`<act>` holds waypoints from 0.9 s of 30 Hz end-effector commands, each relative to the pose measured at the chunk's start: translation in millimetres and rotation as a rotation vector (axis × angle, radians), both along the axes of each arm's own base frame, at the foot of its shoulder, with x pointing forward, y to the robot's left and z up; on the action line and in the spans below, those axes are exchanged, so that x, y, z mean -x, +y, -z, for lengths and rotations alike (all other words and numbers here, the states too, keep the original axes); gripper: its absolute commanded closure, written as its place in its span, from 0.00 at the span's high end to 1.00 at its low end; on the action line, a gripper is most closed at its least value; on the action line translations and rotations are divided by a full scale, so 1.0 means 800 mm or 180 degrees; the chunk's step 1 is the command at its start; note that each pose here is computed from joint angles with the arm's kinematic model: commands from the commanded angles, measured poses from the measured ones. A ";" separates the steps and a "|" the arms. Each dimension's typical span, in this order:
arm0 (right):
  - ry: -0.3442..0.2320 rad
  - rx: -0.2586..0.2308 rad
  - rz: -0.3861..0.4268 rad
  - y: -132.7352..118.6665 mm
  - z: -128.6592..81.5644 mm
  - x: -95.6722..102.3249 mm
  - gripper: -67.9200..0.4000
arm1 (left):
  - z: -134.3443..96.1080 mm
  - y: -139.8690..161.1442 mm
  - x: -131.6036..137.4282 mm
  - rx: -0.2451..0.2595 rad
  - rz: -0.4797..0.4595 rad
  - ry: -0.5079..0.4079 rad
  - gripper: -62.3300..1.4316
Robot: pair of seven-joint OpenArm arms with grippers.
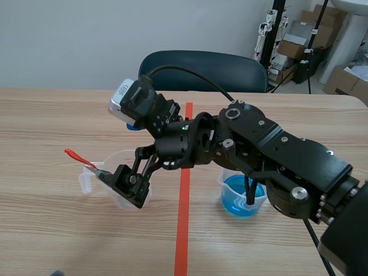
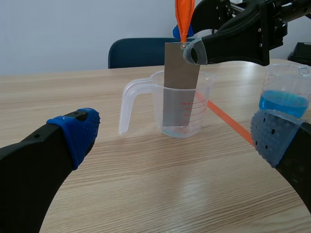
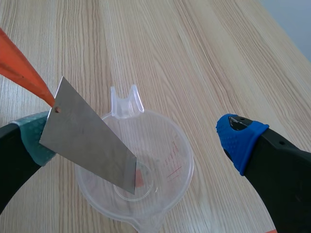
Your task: Do the redox reaction experiment. put the plate into the left beaker
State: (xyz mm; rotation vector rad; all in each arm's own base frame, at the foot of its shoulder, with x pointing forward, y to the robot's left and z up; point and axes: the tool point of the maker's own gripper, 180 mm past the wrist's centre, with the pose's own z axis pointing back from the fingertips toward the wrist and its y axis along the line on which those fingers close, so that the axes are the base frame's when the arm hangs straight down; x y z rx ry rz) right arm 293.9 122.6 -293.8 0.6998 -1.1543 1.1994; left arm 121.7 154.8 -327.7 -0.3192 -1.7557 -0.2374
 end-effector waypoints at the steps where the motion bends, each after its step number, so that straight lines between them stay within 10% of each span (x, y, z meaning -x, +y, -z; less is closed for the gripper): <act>1: -0.0092 -0.0090 0.0001 0.001 -0.017 -0.007 1.00 | -0.007 0.002 -0.001 0.0021 -0.0023 -0.0083 1.00; 27: -0.0099 -0.0120 -0.0004 0.002 -0.019 -0.006 1.00 | -0.007 0.002 -0.001 0.0021 -0.0023 -0.0083 1.00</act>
